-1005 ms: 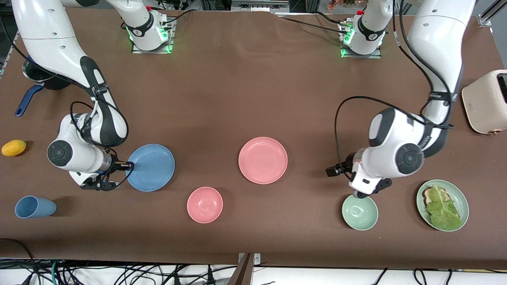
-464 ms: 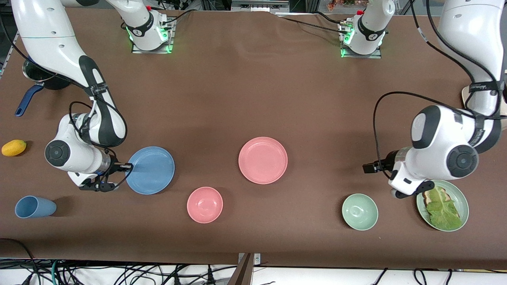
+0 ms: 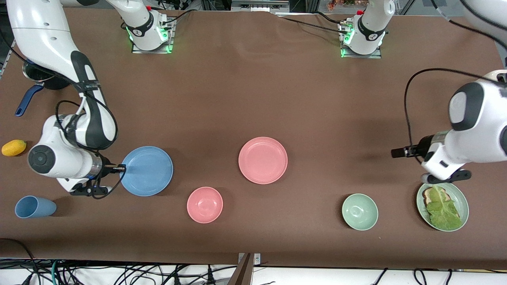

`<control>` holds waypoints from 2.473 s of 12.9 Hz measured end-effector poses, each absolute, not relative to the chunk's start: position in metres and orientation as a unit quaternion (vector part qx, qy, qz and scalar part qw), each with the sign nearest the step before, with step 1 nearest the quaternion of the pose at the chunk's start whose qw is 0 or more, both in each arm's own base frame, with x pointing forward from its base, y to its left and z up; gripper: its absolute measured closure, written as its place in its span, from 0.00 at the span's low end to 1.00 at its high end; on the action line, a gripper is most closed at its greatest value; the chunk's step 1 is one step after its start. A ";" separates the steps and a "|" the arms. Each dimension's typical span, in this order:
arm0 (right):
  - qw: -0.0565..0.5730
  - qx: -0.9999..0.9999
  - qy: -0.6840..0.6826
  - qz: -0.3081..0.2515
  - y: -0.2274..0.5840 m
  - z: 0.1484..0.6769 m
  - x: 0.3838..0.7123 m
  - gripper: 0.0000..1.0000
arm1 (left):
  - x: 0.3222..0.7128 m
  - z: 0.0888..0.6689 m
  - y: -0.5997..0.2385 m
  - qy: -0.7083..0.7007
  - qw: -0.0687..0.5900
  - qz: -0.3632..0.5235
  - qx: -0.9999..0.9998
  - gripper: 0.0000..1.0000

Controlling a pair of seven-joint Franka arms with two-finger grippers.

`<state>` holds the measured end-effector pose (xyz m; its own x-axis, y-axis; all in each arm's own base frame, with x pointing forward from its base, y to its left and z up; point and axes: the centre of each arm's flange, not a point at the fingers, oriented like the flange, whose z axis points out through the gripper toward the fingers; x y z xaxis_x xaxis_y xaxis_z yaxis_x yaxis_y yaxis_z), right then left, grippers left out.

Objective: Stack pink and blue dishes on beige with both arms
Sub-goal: 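Drag the blue plate with the right gripper while the left gripper withdraws, then slide the blue plate with the right gripper onto the pink plate, then open the right gripper and draw it back from the plates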

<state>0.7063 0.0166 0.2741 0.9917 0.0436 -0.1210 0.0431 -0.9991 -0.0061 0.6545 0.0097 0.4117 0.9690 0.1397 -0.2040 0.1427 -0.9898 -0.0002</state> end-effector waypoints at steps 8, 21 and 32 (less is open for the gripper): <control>0.037 -0.993 -0.094 0.055 0.167 0.404 0.692 0.96 | 0.608 0.505 0.021 0.012 -0.028 -0.071 0.997 0.00; 0.027 -0.999 -0.019 0.022 0.450 0.263 0.595 0.96 | 0.557 0.582 0.020 0.022 0.007 -0.074 0.997 0.00; 0.049 -0.999 -0.011 -0.012 0.457 0.244 0.602 0.96 | 0.552 0.593 0.021 0.024 0.008 -0.063 0.998 0.00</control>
<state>0.6024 0.4569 0.2436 0.9995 0.0201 0.0245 0.0224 -0.9949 -0.0979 0.5521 0.0213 0.5930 0.9908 0.0464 -0.1268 0.0483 -0.9988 0.0120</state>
